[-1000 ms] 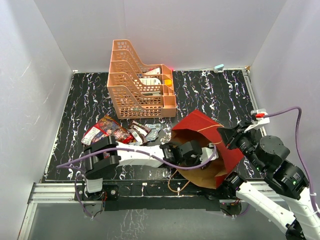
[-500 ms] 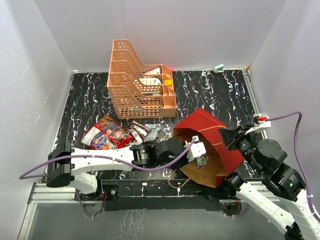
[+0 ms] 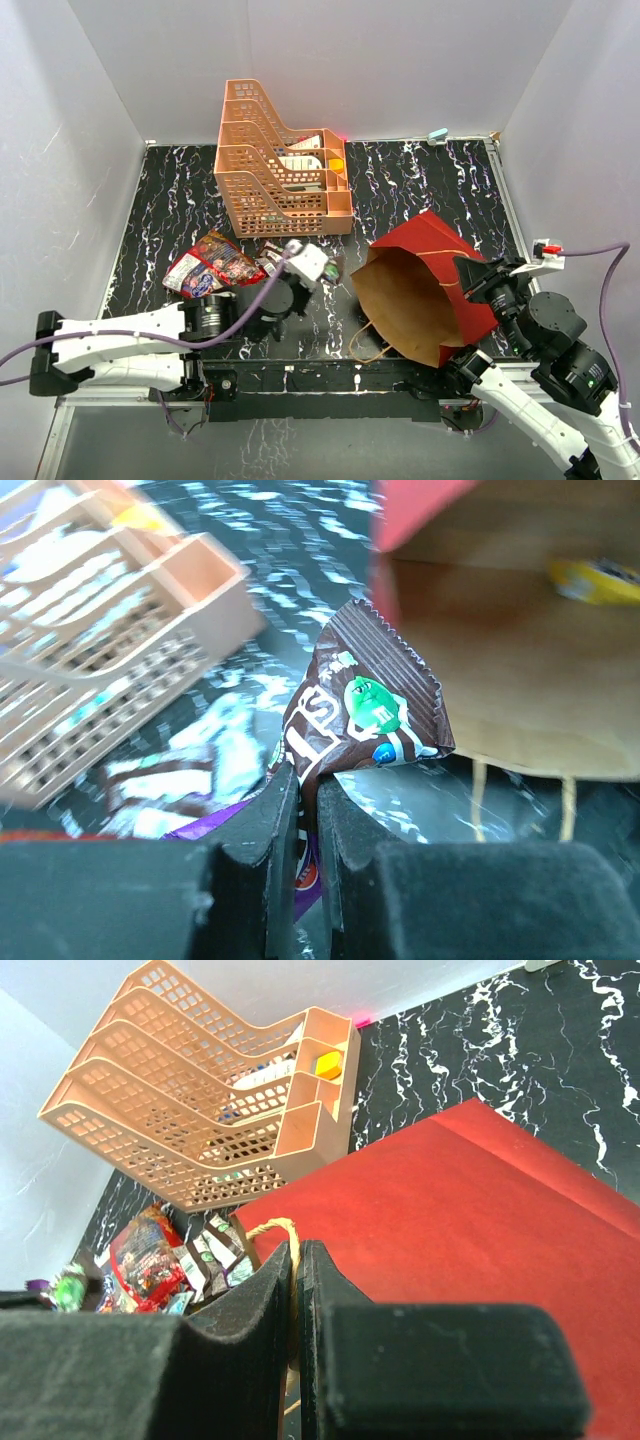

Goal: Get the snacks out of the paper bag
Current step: Take out the snack from the paper bag, then place the snack at the center of the board, then take out the snack from the paper bag.

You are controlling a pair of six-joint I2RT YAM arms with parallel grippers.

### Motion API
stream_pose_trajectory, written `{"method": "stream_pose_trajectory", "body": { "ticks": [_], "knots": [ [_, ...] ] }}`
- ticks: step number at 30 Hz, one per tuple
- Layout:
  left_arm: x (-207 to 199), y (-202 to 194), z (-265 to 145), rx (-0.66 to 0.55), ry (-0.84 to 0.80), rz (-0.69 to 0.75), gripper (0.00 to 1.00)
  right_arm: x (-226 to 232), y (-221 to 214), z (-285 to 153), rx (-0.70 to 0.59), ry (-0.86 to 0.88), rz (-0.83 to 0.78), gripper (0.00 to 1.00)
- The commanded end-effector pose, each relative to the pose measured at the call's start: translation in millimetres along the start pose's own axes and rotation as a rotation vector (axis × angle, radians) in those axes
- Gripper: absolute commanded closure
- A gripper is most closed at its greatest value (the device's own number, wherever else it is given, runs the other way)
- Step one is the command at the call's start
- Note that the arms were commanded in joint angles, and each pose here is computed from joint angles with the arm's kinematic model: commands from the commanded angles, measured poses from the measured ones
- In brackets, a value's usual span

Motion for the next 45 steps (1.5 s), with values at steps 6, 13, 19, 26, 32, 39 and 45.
{"method": "stream_pose_trajectory", "body": {
  "ticks": [6,13,19,26,32,39,45],
  "knots": [
    [97,-75,9,0.219,0.517,-0.282,1.0,1,7,1,-0.053,-0.005,0.046,0.93],
    [101,-138,36,0.416,0.6,-0.32,1.0,1,6,2,-0.048,0.0,0.045,0.93],
    [95,-173,43,0.486,0.618,-0.352,0.91,1,6,1,-0.053,0.004,0.049,0.93],
    [98,-147,35,0.428,0.572,-0.411,0.31,9,4,4,-0.026,0.038,0.015,0.93],
    [102,-97,25,0.269,0.48,-0.509,0.12,30,7,19,0.019,0.08,-0.057,0.93],
    [87,-61,20,0.072,0.264,-0.559,0.07,91,-4,45,0.179,0.334,-0.206,0.93],
    [61,-39,12,-0.123,0.008,-0.529,0.06,122,-37,33,0.421,0.618,-0.316,0.93]
  ]
}}
Point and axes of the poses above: each gripper's point midway between its finger pads, its own z axis out along the fingers, its own x axis along the line the jaws close on, y = z × x, the point moved 4 cm from there along -z, back along the fingers, and after that the axes turned 11 degrees about z, right-handed, at the moved point
